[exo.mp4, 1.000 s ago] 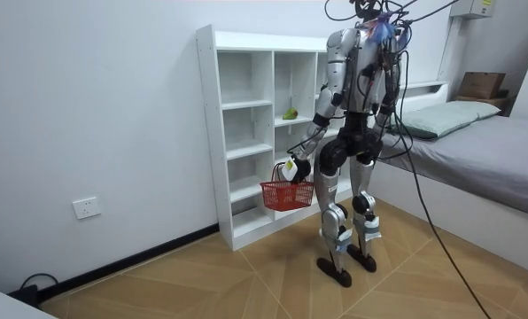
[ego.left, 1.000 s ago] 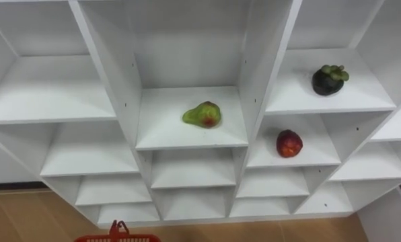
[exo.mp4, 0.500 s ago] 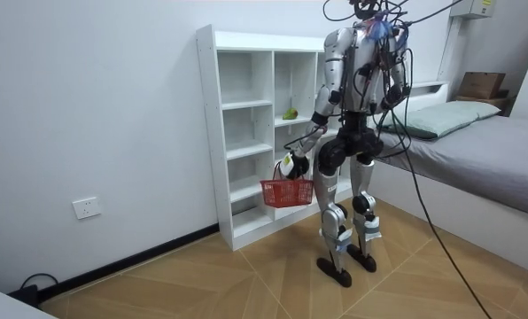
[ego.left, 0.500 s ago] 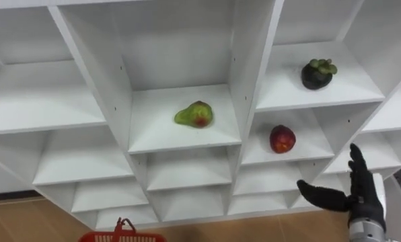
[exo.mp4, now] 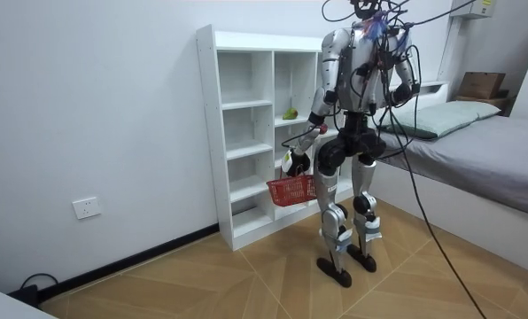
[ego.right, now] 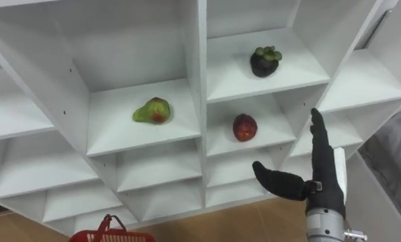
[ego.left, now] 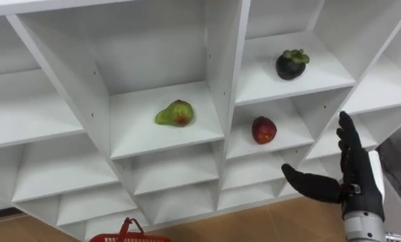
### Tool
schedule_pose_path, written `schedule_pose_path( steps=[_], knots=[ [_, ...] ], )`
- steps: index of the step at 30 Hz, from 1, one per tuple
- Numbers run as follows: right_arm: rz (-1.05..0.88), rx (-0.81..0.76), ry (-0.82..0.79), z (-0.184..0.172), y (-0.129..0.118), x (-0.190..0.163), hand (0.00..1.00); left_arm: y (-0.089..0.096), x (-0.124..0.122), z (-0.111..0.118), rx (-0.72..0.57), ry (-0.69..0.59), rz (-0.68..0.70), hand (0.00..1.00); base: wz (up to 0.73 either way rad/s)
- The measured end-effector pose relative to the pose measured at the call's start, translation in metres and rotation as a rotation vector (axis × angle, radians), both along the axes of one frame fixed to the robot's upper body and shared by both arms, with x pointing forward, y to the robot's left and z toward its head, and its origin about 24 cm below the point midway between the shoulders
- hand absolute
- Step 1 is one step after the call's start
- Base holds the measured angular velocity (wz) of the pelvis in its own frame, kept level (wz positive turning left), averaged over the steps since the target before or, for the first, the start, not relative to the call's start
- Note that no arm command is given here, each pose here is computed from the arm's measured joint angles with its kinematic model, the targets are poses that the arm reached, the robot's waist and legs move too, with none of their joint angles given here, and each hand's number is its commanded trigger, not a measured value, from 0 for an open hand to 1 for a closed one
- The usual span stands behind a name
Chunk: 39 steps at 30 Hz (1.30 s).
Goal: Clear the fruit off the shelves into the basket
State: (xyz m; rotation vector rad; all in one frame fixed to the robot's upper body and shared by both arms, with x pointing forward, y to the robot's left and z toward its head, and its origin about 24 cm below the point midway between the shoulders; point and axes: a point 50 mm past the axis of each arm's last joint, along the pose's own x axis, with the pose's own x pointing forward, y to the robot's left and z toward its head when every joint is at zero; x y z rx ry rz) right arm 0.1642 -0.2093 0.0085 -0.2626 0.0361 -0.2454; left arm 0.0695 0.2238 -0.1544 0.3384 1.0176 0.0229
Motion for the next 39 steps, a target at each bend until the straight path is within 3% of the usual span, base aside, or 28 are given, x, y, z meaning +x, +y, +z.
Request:
schedule_pose_path(
  steps=[11,16,39],
  knots=[
    [-0.007,-0.013,-0.121,0.019,0.013,0.018,0.0,-0.003,0.002,0.0,-0.011,0.002,-0.028,1.0,0.03],
    [-0.001,-0.068,-0.175,0.03,0.012,0.025,0.0,-0.001,0.002,0.0,-0.011,0.004,-0.032,1.0,0.0],
    [-0.085,-0.046,-0.32,0.054,0.011,0.035,0.0,0.005,0.001,0.001,0.009,0.016,-0.027,1.0,0.01]
  ],
)
